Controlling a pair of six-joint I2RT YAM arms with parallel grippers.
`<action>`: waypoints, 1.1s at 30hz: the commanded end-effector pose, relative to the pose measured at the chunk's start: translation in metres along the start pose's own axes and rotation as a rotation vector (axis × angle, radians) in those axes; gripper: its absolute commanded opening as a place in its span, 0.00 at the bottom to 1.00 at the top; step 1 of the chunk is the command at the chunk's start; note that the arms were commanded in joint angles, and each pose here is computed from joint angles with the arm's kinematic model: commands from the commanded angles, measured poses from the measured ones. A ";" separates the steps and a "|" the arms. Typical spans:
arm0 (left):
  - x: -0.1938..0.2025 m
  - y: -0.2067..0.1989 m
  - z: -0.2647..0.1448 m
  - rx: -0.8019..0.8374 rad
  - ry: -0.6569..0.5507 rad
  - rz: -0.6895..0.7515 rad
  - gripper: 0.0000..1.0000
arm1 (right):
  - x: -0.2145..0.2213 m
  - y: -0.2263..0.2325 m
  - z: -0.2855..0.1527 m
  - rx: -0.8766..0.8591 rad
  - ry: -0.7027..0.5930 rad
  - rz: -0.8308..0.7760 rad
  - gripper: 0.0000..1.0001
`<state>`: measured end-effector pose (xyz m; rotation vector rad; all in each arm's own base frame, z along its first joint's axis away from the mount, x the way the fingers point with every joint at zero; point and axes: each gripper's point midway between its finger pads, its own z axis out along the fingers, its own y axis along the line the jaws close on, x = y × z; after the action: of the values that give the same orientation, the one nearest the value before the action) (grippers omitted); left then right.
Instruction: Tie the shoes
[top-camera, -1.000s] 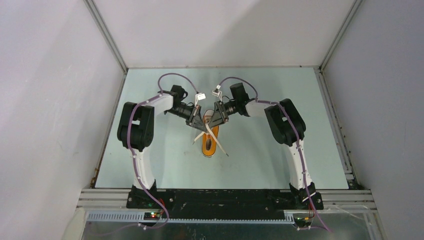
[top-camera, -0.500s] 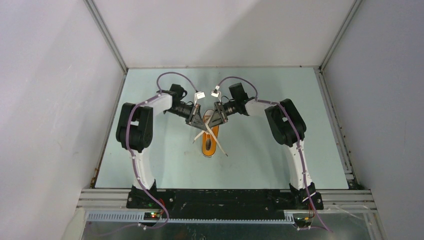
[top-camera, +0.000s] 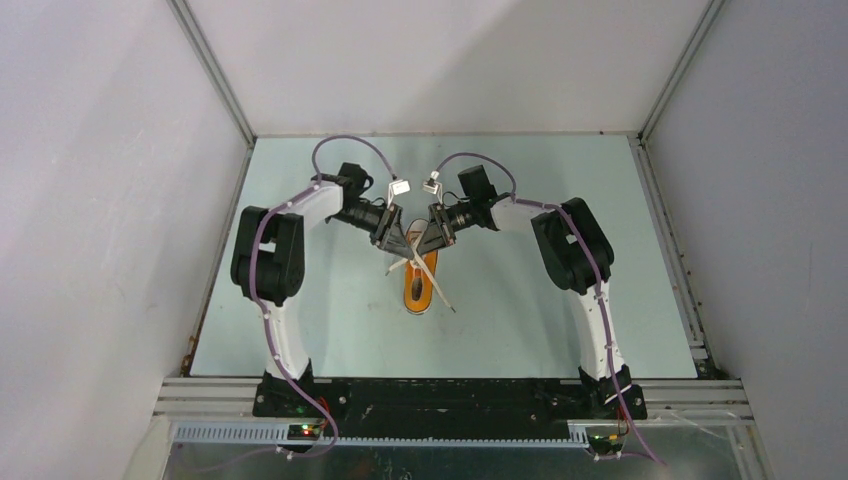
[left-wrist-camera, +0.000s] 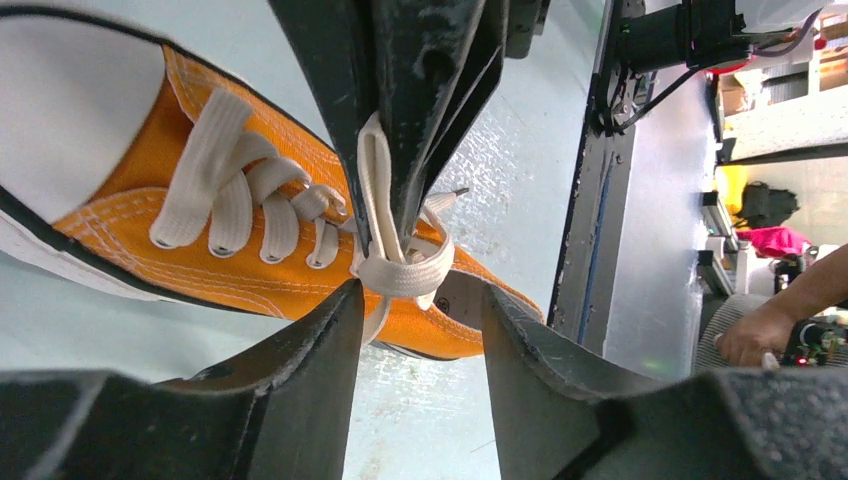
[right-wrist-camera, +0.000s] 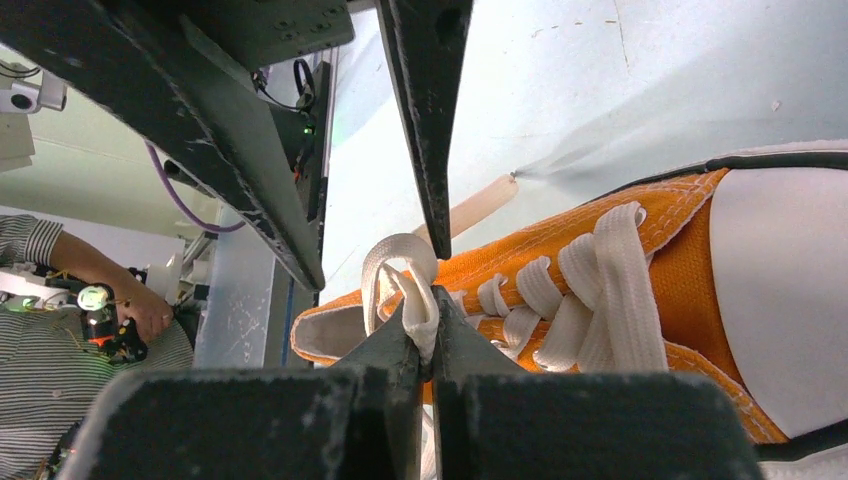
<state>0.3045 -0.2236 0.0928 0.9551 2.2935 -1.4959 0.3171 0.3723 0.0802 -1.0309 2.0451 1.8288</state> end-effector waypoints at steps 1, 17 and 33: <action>-0.017 -0.009 -0.007 0.011 -0.021 0.085 0.52 | -0.021 0.020 -0.002 0.003 -0.016 -0.081 0.03; -0.026 0.005 0.010 -0.032 -0.035 -0.047 0.44 | -0.021 0.019 -0.002 0.013 -0.015 -0.079 0.03; -0.014 -0.002 0.011 -0.008 0.064 0.011 0.38 | -0.021 0.017 -0.003 0.018 -0.018 -0.074 0.03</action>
<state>0.3110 -0.2395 0.0906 0.9567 2.3669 -1.4859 0.3166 0.3726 0.0791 -1.0233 2.0648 1.8151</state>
